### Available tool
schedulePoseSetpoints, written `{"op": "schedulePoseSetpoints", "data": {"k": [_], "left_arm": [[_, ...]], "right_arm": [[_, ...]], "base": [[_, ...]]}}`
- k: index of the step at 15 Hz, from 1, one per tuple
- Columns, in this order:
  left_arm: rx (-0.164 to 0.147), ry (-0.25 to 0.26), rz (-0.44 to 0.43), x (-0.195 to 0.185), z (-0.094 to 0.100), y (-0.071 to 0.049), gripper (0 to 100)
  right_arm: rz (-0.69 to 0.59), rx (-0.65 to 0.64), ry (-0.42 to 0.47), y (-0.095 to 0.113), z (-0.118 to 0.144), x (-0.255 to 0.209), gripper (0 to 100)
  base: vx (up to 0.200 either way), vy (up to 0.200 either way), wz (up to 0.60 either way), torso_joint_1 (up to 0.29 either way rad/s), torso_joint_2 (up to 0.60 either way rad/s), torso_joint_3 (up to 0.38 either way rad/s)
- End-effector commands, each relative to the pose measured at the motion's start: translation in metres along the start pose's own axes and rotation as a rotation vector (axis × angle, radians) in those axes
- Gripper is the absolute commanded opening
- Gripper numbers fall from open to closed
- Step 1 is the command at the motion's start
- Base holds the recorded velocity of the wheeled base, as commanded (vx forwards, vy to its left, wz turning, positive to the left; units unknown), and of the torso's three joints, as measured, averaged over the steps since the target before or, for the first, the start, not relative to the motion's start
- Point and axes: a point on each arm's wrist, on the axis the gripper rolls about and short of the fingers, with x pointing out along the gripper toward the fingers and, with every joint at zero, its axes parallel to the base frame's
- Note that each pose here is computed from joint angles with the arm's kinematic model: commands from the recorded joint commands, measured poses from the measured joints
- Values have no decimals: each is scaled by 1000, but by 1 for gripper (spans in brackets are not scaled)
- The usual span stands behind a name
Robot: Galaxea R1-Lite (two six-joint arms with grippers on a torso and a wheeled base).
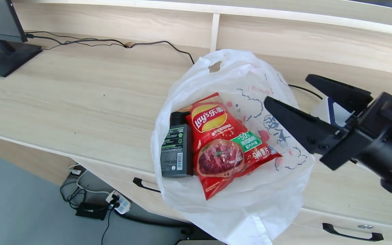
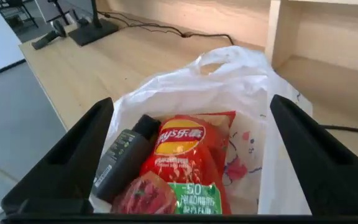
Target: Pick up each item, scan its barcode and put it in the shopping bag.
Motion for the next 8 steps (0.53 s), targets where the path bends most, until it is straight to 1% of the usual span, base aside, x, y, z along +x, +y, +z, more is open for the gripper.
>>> {"op": "schedulePoseSetpoints", "data": {"k": [1,2,3,4,5,6,7,8], "left_arm": [[0,1,0,0,0,0,100],[0,1,0,0,0,0,100],[0,1,0,0,0,0,100],[0,2,0,0,0,0,100],[2,2,0,0,0,0,100],[2,2,0,0,0,0,100],[2,2,0,0,0,0,100],[2,1,0,0,0,0,100]], "right_arm": [[-32,-105,70,-15,-35,-112,100],[-30,-107,105,-19,-58,-154,100],[-39,-106,146,-21,-62,-168,100],[-40,-92,217,-23,-72,-190,100],[-32,-84,307,-26,-89,-218,100],[-36,-94,359,-27,-106,-245,100],[-94,-80,372,-29,-103,-259,100],[-216,-35,389,-26,-99,-265,100]], "base": [[0,0,0,0,0,0],[0,0,0,0,0,0],[0,0,0,0,0,0],[0,0,0,0,0,0],[0,0,0,0,0,0],[0,0,0,0,0,0],[0,0,0,0,0,0],[0,0,0,0,0,0]]}}
